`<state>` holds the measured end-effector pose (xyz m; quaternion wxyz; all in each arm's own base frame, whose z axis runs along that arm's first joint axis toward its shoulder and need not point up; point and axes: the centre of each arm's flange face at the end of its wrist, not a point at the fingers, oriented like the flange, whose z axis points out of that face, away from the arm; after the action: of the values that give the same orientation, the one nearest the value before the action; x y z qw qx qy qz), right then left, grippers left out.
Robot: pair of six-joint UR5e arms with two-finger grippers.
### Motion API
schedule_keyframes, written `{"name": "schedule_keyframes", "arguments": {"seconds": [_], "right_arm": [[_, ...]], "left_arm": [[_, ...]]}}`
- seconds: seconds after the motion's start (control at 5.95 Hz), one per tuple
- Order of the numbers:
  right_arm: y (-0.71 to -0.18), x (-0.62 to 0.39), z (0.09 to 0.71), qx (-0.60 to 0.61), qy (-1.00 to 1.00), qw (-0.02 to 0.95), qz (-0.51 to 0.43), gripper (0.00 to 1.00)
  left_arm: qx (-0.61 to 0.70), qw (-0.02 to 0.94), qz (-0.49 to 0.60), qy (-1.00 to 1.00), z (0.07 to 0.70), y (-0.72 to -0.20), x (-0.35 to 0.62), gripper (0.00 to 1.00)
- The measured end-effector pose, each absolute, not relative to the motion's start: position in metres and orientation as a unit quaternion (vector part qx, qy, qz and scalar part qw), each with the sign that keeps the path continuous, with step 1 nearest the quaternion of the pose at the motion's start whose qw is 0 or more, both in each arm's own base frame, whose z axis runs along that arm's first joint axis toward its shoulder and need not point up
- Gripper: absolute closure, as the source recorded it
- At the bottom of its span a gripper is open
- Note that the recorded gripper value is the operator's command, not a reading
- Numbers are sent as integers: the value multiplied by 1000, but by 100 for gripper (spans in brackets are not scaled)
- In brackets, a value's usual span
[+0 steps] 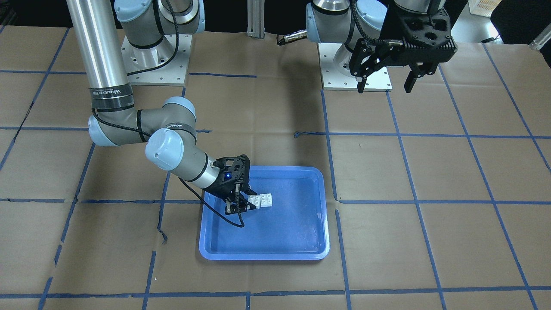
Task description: Assemble white blocks and place on blue tray
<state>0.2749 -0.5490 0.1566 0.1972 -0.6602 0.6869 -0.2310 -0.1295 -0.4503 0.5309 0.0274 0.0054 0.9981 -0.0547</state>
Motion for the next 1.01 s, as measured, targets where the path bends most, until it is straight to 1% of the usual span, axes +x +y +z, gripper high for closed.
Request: {"name": "schedule_keyframes", "arguments": {"seconds": [1.01], "right_arm": [[-544,282,155,-663,685,200,-227,74]], "left_arm": [[5,30,-57,998,534,-447,-129,1]]}}
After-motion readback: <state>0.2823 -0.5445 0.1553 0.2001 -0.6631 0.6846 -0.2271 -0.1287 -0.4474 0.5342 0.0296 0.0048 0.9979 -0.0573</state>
